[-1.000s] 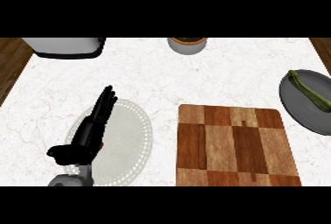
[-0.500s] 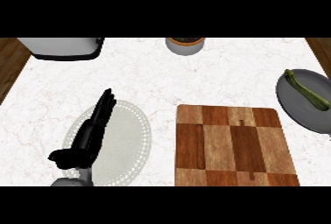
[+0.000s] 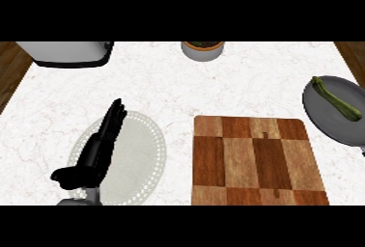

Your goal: Pick the squash from the cutting board and place it in the pan

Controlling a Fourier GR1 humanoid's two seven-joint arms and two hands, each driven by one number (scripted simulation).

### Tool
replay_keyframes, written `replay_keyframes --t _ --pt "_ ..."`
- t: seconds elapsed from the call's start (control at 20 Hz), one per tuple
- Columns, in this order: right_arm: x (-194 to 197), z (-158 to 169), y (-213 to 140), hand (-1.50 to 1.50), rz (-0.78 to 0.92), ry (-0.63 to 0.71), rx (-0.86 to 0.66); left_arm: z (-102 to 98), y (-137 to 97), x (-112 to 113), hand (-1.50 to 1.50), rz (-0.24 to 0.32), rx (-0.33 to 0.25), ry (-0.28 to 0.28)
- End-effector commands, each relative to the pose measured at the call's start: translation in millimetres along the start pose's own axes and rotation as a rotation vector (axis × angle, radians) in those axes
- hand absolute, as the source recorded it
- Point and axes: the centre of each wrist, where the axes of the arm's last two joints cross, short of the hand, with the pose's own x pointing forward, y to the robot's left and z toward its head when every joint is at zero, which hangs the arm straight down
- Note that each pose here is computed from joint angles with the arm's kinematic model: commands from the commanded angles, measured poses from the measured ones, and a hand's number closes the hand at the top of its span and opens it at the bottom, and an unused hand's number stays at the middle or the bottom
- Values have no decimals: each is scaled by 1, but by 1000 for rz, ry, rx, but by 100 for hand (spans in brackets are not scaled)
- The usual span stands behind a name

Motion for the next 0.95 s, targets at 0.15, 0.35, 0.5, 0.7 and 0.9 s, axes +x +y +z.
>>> replay_keyframes --t 0.15,0.35,0.5,0.7,0.9 --pt "-10 16 5 -150 49 6 24 -21 25 5 0 -3 7 0" --pt "-11 22 -10 -150 103 21 3 -13 -14 -2 0 9 -12 4" --pt "-4 10 4 -150 86 16 12 -29 -6 6 0 -2 10 17" --pt "-9 14 4 -150 117 12 4 -3 21 -8 0 5 12 6" --pt "-10 18 17 -150 188 -20 -30 -17 7 0 0 -5 0 27"
